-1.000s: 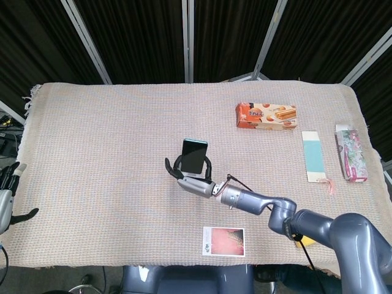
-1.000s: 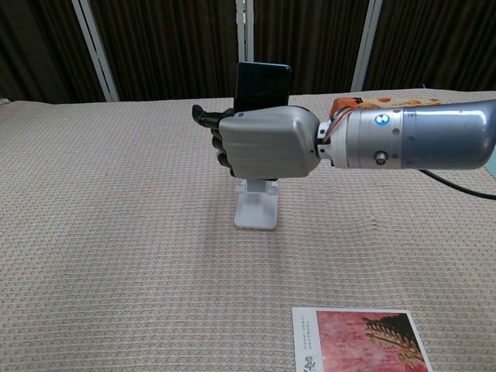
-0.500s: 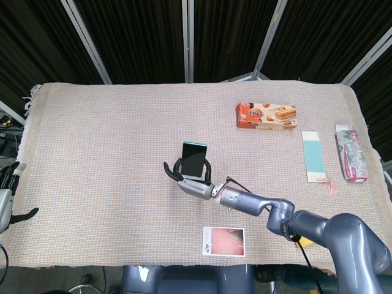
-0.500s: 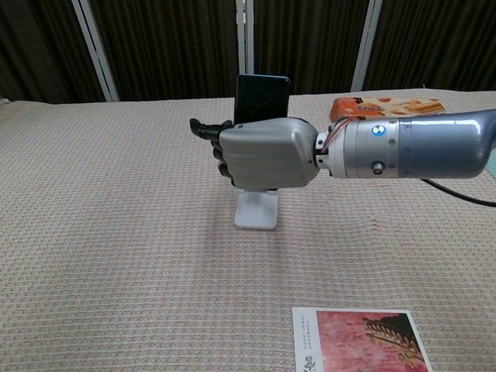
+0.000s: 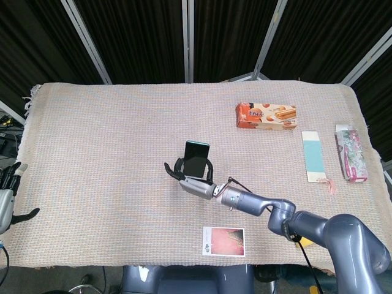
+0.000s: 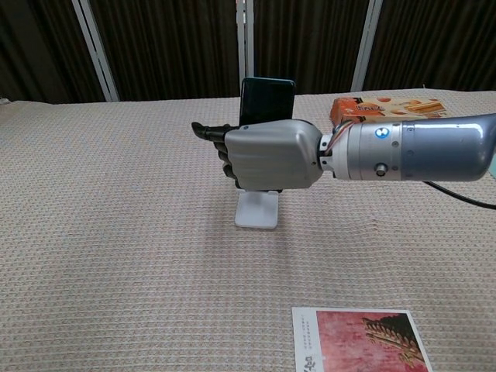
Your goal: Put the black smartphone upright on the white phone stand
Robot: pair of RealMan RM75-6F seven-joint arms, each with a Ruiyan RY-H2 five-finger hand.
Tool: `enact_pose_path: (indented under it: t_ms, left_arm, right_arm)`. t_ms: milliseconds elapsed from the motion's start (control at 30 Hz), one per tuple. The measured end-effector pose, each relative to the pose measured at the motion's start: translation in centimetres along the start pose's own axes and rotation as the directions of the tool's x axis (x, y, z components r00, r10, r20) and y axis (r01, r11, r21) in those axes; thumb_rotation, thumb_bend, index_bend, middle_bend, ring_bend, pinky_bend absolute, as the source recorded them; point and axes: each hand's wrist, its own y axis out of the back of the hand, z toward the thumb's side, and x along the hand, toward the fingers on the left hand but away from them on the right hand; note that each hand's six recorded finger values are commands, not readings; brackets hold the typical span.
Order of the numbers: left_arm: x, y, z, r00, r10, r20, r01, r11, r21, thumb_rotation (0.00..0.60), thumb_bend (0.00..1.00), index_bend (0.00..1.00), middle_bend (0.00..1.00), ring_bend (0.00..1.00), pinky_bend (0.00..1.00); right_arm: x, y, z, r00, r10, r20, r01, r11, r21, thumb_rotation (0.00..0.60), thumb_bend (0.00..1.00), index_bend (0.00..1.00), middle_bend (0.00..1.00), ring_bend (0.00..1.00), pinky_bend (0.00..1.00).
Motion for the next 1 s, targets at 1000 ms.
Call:
enact_pose_path:
  t_ms: [1000]
  left_arm:
    - [-0.14, 0.03, 0.17, 1.000, 0.000, 0.006, 0.000, 1.000, -0.005, 0.600, 0.00, 0.00, 0.00, 0.00, 0.00]
  right_arm:
    - [0.98, 0.02, -0.43, 0.999, 0.019, 0.042, -0.018, 0.999, -0.042, 0.600, 0.14, 0.21, 0.28, 0.25, 0.09]
